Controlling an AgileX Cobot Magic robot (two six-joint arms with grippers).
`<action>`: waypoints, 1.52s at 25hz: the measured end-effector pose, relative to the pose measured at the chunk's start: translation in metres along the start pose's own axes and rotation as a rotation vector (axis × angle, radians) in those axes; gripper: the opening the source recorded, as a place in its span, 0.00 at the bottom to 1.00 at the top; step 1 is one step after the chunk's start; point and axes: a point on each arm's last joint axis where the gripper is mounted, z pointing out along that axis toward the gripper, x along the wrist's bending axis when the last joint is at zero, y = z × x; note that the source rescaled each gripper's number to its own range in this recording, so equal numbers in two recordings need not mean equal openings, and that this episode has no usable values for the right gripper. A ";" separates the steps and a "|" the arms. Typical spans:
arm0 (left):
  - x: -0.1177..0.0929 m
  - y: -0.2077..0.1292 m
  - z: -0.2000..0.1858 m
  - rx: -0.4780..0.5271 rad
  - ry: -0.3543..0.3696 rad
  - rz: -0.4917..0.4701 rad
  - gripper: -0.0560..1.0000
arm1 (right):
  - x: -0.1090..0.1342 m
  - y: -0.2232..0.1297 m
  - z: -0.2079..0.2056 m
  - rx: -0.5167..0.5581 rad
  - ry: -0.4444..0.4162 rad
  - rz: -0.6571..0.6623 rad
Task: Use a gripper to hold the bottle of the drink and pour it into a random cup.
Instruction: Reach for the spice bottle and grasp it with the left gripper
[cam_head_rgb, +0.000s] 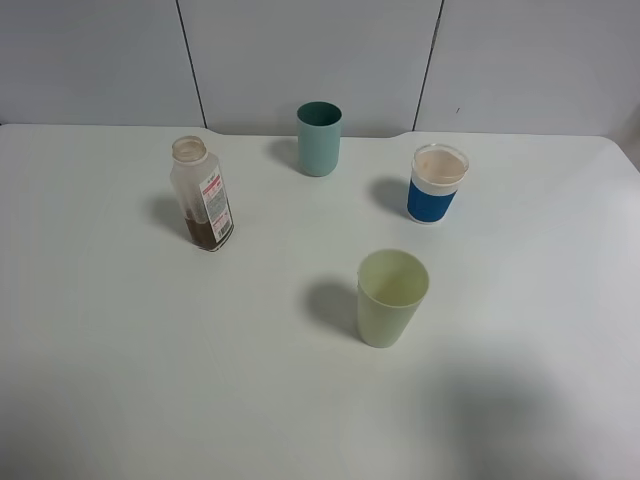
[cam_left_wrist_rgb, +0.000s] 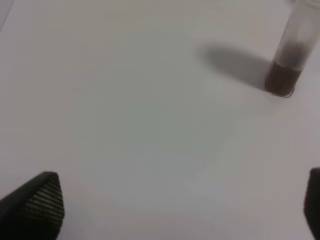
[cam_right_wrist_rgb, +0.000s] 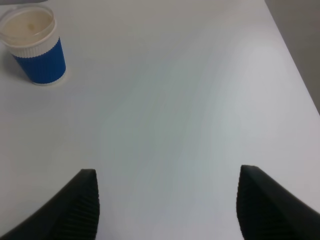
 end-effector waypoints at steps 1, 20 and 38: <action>0.000 0.000 0.000 0.000 0.000 0.000 1.00 | 0.000 0.000 0.000 0.000 0.000 0.000; 0.000 0.000 0.000 0.000 0.000 0.000 1.00 | 0.000 0.000 0.000 0.000 0.000 0.000; 0.000 0.000 0.000 0.000 0.001 0.001 1.00 | 0.000 0.000 0.000 0.000 0.000 0.000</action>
